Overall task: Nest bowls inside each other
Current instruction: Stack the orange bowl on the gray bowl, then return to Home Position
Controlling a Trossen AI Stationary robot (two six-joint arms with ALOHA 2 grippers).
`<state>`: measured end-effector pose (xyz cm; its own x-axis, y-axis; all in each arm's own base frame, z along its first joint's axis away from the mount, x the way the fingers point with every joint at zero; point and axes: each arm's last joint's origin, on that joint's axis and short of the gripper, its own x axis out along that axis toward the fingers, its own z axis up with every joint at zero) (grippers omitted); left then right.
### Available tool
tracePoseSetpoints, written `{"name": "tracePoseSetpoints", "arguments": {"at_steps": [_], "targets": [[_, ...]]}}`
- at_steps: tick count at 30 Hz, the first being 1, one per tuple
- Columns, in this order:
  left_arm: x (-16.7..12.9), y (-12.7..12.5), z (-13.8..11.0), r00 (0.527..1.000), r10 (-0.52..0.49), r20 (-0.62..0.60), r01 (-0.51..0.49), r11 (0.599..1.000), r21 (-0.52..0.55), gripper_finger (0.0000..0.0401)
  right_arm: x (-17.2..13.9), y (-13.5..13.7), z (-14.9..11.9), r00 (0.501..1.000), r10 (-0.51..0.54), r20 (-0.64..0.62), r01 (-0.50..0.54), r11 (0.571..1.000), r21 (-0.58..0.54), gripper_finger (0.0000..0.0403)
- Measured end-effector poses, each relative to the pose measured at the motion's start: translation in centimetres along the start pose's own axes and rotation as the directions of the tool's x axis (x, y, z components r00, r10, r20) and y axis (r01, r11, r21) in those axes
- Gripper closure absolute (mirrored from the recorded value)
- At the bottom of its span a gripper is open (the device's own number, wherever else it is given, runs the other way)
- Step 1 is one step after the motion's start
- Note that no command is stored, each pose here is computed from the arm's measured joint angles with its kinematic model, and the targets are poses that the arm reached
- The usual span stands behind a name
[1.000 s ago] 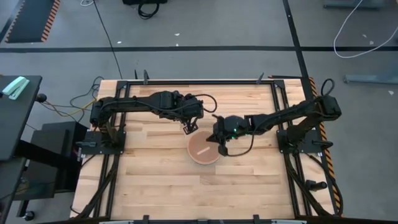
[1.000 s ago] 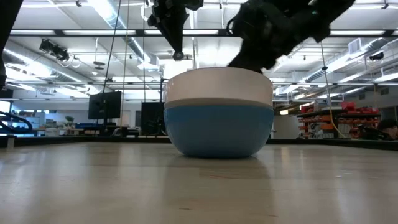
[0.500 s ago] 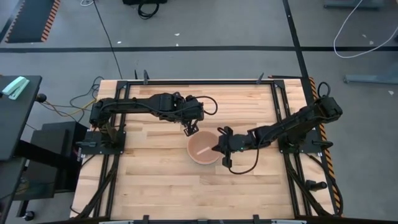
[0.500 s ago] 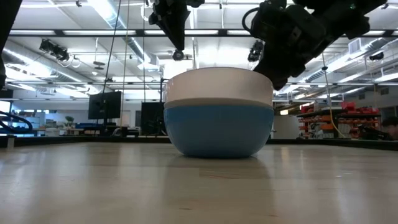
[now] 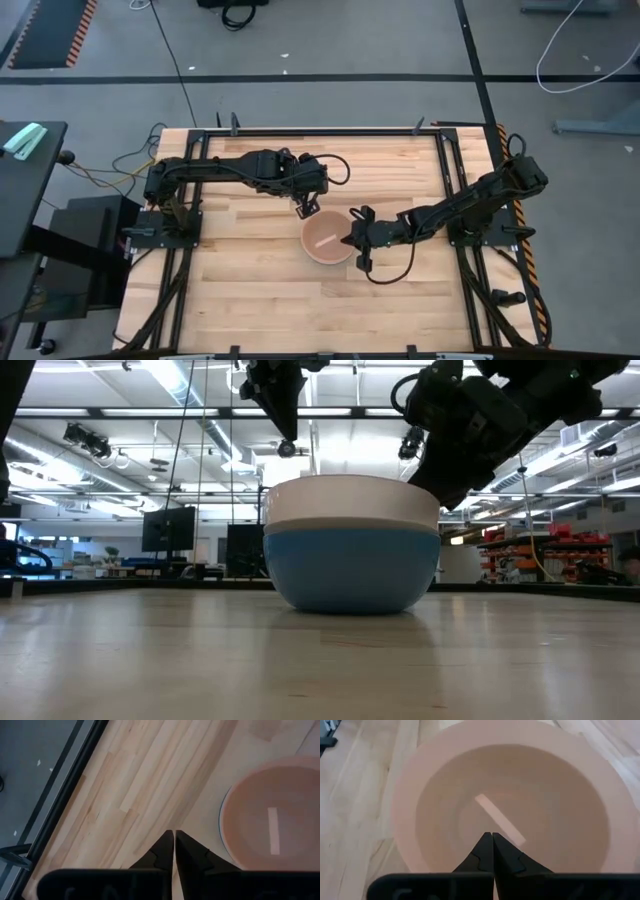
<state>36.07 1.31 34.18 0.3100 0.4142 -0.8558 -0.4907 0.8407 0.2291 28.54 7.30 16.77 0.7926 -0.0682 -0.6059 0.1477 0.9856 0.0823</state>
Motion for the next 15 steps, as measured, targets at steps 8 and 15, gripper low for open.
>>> {"name": "tracePoseSetpoints", "arguments": {"at_steps": [8,15], "targets": [[0.0,0.0,0.2,1.000,0.003,0.022,-0.003,1.000,-0.001,0.0379,0.0,0.0,0.4,0.999,-0.009,0.038,0.011,0.999,-0.043,0.0402],[0.0,-0.1,0.8,0.996,0.029,0.090,-0.030,1.000,0.008,0.0368,-0.1,0.4,1.5,0.998,0.000,0.066,0.006,0.996,-0.090,0.0397]]}}
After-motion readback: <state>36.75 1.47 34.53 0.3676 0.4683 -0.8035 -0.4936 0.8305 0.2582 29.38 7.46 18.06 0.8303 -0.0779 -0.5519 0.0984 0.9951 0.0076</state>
